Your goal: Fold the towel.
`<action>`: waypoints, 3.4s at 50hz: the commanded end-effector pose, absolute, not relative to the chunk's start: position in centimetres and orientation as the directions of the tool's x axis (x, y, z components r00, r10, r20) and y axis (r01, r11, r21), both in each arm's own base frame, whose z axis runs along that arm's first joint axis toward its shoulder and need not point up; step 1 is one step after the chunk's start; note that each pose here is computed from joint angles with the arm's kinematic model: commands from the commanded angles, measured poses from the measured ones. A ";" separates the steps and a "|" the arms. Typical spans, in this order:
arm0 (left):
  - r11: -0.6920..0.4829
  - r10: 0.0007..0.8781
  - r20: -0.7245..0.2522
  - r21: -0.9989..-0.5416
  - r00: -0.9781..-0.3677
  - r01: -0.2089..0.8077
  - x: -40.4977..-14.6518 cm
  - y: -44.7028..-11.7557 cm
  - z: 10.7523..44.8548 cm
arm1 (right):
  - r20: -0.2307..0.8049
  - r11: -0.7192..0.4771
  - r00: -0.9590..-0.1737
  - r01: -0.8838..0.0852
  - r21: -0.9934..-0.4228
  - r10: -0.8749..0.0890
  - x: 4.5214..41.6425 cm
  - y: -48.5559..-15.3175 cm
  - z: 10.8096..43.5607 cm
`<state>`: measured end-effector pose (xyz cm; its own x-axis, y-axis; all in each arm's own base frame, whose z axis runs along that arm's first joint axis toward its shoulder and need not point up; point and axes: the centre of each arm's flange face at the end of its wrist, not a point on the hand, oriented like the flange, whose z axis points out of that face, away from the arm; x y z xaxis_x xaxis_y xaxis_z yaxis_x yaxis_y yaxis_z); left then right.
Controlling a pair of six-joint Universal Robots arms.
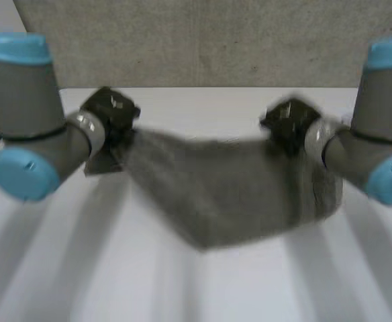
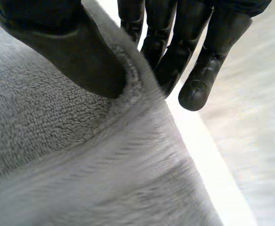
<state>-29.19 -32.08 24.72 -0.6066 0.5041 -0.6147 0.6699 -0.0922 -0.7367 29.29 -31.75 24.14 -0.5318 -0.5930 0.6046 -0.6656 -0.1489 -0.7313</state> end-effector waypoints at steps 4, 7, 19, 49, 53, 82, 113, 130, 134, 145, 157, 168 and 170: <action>-0.561 0.086 -0.520 -0.730 -0.850 0.390 -29.7 -34.8 44.0 | 0.531 -0.632 -0.843 -0.367 -0.683 -0.085 29.7 -32.6 44.0; -0.673 0.111 -0.431 -0.696 -0.895 0.252 -29.7 -32.0 48.3 | 0.473 -0.686 -0.877 -0.294 -0.666 -0.084 28.9 -31.0 46.2; -0.347 0.311 -0.494 -0.854 -0.812 0.387 -28.0 -34.0 34.5 | 0.548 -0.401 -0.768 -0.410 -0.819 -0.333 29.0 -31.0 33.9; -0.052 0.499 -0.551 -0.789 -0.668 0.612 -22.3 -28.0 15.3 | 0.519 -0.002 -0.606 -0.649 -0.760 -0.603 25.5 -27.2 18.0; -0.050 0.490 -0.556 -0.787 -0.672 0.615 -22.2 -28.4 14.4 | 0.495 0.029 -0.630 -0.634 -0.772 -0.599 25.5 -27.3 17.5; -0.021 0.439 -0.500 -0.836 -0.747 0.548 -22.9 -29.4 13.8 | 0.312 0.226 -0.828 -0.452 -0.863 -0.466 24.1 -28.1 15.6; 0.125 0.492 -0.300 -0.904 -0.817 0.408 -23.6 -29.1 13.2 | 0.316 0.242 -0.820 -0.468 -0.850 -0.477 23.9 -27.5 15.1; 0.121 0.420 -0.301 -0.916 -0.856 0.382 -23.7 -32.0 13.2 | 0.304 0.300 -0.849 -0.454 -0.839 -0.432 22.2 -27.6 14.4; 0.121 0.408 -0.310 -0.914 -0.859 0.387 -23.6 -32.2 13.2 | 0.310 0.314 -0.865 -0.444 -0.839 -0.395 21.7 -28.0 14.5; 0.144 0.387 -0.312 -0.909 -0.868 0.391 -22.6 -32.6 12.9 | 0.215 0.387 -0.918 -0.340 -0.857 -0.332 21.2 -28.6 13.6; 0.143 0.393 -0.311 -0.909 -0.865 0.392 -22.5 -32.4 13.2 | 0.093 0.491 -0.917 -0.290 -0.822 -0.388 21.9 -27.9 12.0; 0.033 0.401 -0.417 -0.883 -0.816 0.468 -21.6 -29.4 19.5 | 0.001 0.468 -0.911 -0.213 -0.858 -0.412 19.5 -27.9 21.7; -0.015 0.388 -0.442 -0.881 -0.809 0.474 -21.1 -29.0 21.6 | 0.020 0.419 -0.908 -0.213 -0.883 -0.419 19.2 -27.8 24.0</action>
